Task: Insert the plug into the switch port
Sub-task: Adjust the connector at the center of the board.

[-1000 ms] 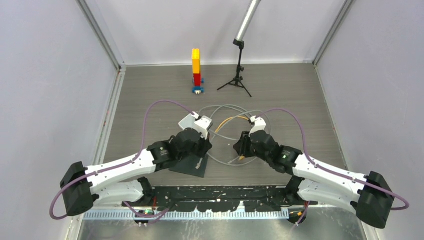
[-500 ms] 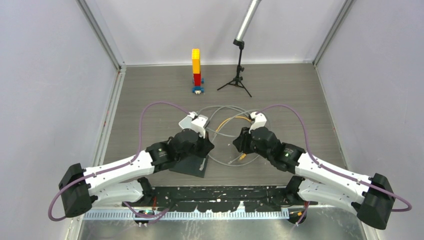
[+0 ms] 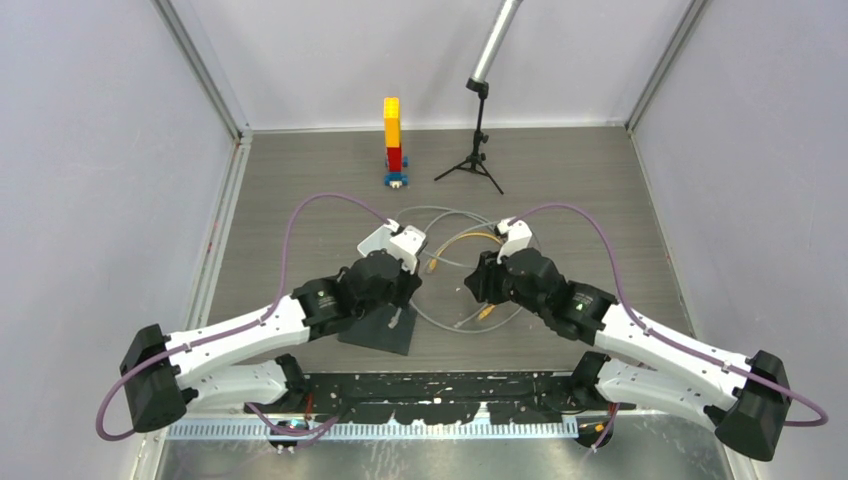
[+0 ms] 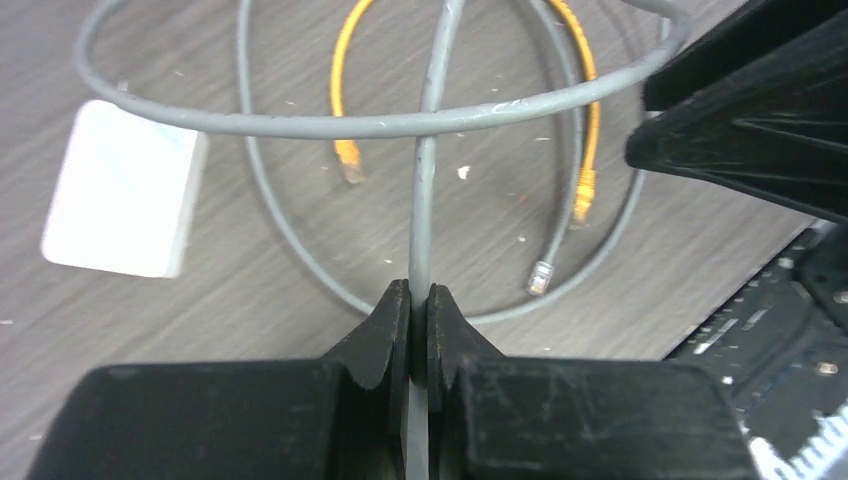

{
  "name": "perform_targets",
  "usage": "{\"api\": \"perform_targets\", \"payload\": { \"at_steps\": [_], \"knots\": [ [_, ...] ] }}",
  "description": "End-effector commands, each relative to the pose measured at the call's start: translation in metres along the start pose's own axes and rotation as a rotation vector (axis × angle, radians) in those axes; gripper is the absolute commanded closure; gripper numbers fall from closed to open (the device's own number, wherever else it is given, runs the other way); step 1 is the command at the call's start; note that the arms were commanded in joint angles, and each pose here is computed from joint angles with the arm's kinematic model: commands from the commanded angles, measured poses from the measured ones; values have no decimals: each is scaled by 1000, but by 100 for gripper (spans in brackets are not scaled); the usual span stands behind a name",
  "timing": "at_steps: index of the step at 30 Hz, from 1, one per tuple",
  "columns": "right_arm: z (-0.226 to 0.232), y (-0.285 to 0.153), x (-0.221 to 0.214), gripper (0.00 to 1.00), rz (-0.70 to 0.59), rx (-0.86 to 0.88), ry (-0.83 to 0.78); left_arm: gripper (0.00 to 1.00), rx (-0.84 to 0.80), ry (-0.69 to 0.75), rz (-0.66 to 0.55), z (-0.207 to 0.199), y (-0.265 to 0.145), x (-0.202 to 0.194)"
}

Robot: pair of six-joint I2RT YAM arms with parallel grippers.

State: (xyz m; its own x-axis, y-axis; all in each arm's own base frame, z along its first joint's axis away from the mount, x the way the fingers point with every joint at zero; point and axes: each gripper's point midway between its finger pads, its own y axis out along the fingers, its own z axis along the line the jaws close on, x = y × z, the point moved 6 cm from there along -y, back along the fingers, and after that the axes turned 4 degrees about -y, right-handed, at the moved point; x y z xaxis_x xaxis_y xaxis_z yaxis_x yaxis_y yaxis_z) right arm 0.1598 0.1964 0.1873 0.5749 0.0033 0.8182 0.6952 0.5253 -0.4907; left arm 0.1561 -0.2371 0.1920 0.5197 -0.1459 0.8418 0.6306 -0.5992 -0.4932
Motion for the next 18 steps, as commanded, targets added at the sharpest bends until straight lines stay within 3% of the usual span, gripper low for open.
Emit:
{"api": "perform_targets", "payload": {
  "at_steps": [1,7,12,15,18],
  "knots": [
    [14,-8,26,56,-47,86,-89,100,113,184,-56,12,-6,26],
    [32,-15,34,56,-105,299,-297,100,142,302,-57,16,-6,31],
    [50,-28,51,51,-276,489,-506,100,138,434,-24,8,-4,29],
    [56,-33,63,46,-381,541,-653,100,116,499,5,-1,-8,30],
    [55,-36,65,45,-367,561,-829,100,67,496,7,-7,-14,33]
  ]
}}
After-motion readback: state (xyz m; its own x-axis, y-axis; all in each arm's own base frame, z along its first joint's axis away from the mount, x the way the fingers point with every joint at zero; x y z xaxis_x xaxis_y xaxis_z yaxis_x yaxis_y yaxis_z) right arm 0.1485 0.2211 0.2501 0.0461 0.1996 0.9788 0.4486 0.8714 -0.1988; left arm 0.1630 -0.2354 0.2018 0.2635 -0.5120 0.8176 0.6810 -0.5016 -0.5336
